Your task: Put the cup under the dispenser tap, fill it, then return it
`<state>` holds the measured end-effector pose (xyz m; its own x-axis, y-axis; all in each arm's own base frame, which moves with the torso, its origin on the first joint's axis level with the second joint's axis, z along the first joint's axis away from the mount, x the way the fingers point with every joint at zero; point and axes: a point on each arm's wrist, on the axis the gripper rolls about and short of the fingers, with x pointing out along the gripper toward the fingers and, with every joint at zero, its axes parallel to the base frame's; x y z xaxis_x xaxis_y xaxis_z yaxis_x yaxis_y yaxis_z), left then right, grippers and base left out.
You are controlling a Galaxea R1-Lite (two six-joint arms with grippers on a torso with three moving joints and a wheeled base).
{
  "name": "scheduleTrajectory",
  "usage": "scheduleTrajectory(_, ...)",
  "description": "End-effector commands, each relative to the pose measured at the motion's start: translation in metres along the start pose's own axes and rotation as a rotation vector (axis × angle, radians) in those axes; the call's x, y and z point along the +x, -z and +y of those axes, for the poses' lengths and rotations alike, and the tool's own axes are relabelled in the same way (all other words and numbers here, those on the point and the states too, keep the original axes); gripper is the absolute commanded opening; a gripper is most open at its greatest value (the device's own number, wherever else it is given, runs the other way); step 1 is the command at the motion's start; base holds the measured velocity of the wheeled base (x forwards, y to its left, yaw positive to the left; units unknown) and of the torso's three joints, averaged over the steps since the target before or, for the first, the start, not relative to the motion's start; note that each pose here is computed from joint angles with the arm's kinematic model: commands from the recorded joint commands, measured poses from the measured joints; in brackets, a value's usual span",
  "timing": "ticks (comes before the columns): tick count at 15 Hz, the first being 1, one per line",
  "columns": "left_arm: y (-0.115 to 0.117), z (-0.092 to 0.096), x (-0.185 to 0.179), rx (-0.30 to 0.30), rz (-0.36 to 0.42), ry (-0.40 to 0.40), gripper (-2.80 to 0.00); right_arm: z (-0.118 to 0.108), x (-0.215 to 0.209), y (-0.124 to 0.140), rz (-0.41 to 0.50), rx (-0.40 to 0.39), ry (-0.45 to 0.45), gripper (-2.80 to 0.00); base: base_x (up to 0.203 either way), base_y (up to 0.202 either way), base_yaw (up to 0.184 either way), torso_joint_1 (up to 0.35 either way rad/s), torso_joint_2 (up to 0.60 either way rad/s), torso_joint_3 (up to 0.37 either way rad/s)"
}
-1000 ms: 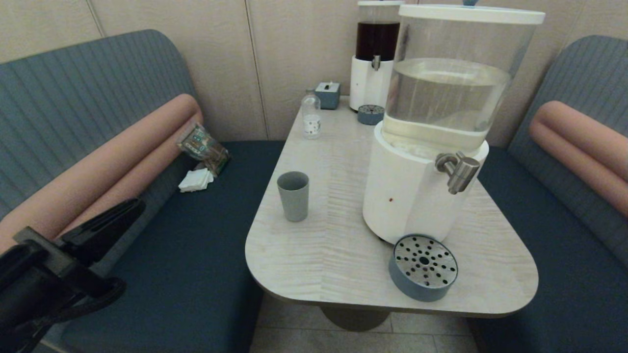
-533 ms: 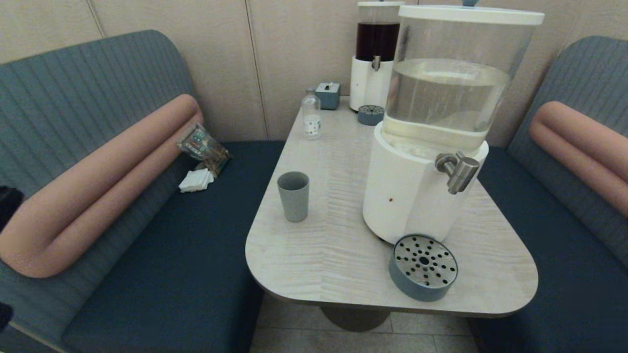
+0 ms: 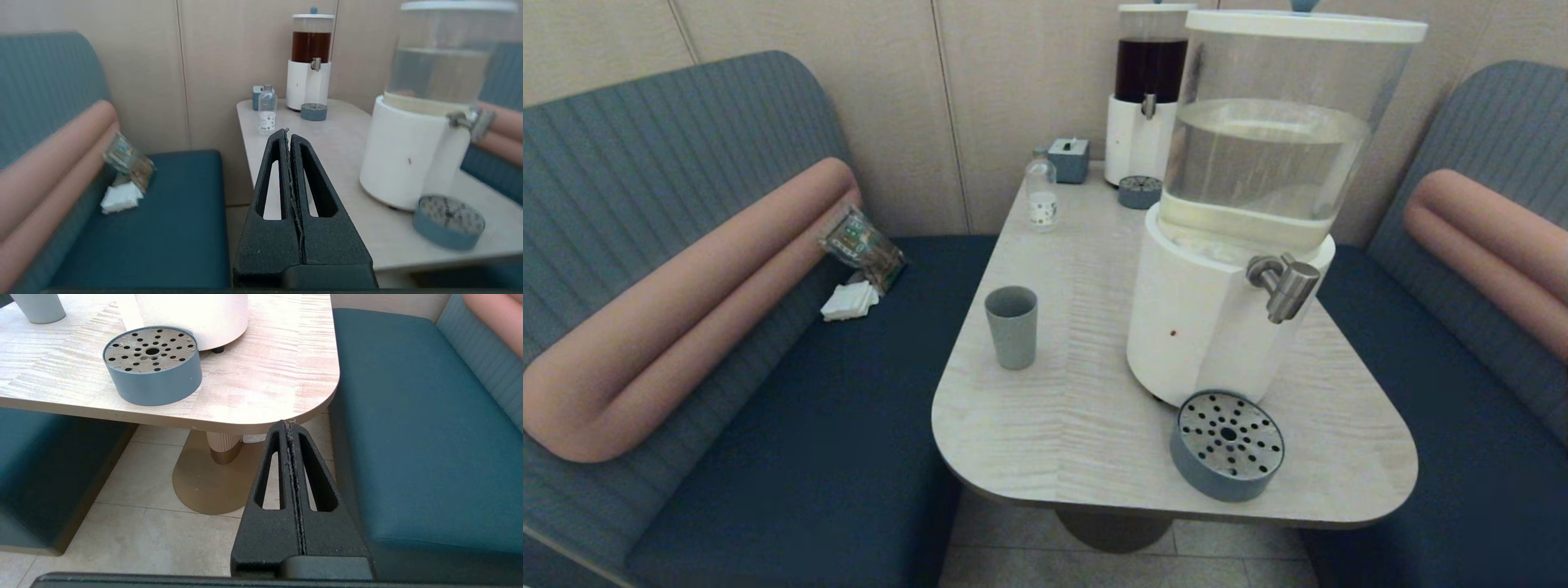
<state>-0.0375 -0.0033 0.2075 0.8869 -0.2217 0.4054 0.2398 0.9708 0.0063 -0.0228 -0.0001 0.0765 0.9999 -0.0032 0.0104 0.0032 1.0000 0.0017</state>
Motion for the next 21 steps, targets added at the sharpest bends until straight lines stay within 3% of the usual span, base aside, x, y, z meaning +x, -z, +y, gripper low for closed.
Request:
scheduleTrajectory(1, 0.002, -0.006, -0.026, 0.065, -0.09, 0.014, -2.8, 0.0, 0.0, 0.0, 0.001, 0.0, 0.0, -2.8, 0.0, 0.0, 0.0, 0.0, 0.0, 0.0)
scheduleTrajectory(3, 0.023, -0.007, -0.039, 0.218, -0.077, 0.029, -2.8, 0.0, 0.0, 0.0, 0.001, 0.0, 0.0, -2.8, 0.0, 0.0, 0.0, 0.0, 0.0, 0.0)
scheduleTrajectory(4, 0.033, -0.006, -0.038, 0.242, -0.052, 0.027, -2.8, 0.0, 0.0, 0.0, 0.001, 0.0, 0.0, -2.8, 0.0, 0.0, 0.0, 0.0, 0.0, 0.0)
scheduleTrajectory(8, 0.096, 0.001, -0.033, 0.235, 0.155, -0.005, -2.8, 0.0, 0.0, 0.0, 0.001, 0.0, 0.0, -2.8, 0.0, 0.0, 0.0, 0.0, 0.0, 0.0)
scheduleTrajectory(12, 0.119, 0.006, -0.039, 0.256, 0.364, -0.159, -2.8, 0.0, 0.0, 0.0, 0.001, 0.0, 0.0, -2.8, 0.0, 0.0, 0.0, 0.0, 0.0, 0.0)
scheduleTrajectory(16, 0.124, 0.005, -0.04, 0.23, 0.404, -0.12, -2.8, 0.0, 0.0, 0.0, 0.001, 0.0, 0.0, -2.8, 0.0, 0.0, 0.0, 0.0, 0.0, 0.0)
scheduleTrajectory(19, 0.127, 0.005, -0.042, 0.166, 0.443, -0.131, -2.8, 0.0, 0.0, 0.0, 0.001, 0.0, 0.0, -2.8, 0.0, 0.0, 0.0, 0.0, 0.0, 0.0)
scheduleTrajectory(21, 0.126, 0.005, -0.042, 0.159, 0.443, -0.136, -2.8, 0.0, 0.0, 0.0, 0.001, 0.0, 0.0, -2.8, 0.0, 0.0, 0.0, 0.0, 0.0, 0.0)
